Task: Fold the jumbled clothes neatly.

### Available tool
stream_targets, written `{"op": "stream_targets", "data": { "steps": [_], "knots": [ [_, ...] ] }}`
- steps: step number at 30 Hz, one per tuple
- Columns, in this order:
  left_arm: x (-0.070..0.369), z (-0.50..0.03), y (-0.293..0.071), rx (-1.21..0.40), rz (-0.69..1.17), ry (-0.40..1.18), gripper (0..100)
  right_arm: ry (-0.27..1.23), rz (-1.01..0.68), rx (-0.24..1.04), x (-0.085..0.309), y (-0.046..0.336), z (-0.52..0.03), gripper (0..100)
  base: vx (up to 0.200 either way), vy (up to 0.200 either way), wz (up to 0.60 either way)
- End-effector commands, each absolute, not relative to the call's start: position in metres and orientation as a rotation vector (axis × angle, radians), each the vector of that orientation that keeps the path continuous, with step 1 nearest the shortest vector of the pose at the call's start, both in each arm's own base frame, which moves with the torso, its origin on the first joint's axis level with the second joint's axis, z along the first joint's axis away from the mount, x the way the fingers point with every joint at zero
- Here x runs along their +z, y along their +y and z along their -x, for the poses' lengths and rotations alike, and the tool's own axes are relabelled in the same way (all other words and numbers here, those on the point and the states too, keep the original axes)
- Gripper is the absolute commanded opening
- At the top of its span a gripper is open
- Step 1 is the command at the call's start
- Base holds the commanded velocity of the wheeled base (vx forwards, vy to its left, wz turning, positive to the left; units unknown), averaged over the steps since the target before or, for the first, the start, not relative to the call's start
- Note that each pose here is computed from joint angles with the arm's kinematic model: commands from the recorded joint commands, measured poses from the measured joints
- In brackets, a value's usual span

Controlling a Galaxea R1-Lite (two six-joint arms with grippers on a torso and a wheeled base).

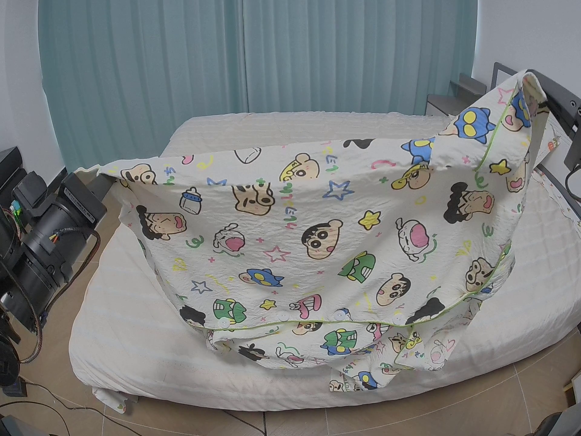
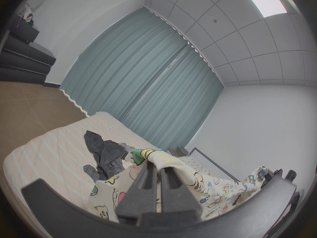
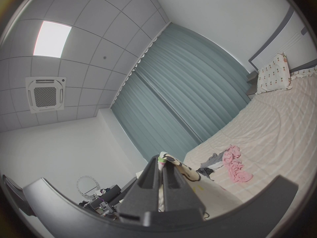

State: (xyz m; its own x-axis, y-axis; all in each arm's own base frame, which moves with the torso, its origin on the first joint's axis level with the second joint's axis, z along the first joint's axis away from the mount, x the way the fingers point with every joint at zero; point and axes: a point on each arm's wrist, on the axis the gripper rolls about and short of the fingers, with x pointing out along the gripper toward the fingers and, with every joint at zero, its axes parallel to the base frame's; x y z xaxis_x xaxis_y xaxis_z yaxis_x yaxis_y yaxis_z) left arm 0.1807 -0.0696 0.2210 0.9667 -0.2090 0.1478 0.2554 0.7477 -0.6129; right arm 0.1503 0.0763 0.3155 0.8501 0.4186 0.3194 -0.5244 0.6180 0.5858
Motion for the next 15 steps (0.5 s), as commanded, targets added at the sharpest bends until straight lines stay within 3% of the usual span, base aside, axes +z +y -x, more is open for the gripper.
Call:
{"op": "stream_targets", "data": {
  "steps": [1, 9, 15],
  "knots": [
    [0.213, -0.184, -0.071, -0.242, 0.678, -0.039, 0, -0.112, -0.714, 0.52, 0.305, 0.081, -0.163, 0, 0.0, 0.0, 0.0],
    [0.21, -0.185, -0.075, -0.257, 0.679, -0.018, 0, -0.097, -0.71, 0.502, 0.3, 0.081, -0.169, 0, 0.0, 0.0, 0.0],
    [0.207, -0.182, -0.081, -0.284, 0.676, 0.005, 0, -0.092, -0.707, 0.498, 0.299, 0.08, -0.169, 0, 0.0, -0.2, 0.0]
  ]
}}
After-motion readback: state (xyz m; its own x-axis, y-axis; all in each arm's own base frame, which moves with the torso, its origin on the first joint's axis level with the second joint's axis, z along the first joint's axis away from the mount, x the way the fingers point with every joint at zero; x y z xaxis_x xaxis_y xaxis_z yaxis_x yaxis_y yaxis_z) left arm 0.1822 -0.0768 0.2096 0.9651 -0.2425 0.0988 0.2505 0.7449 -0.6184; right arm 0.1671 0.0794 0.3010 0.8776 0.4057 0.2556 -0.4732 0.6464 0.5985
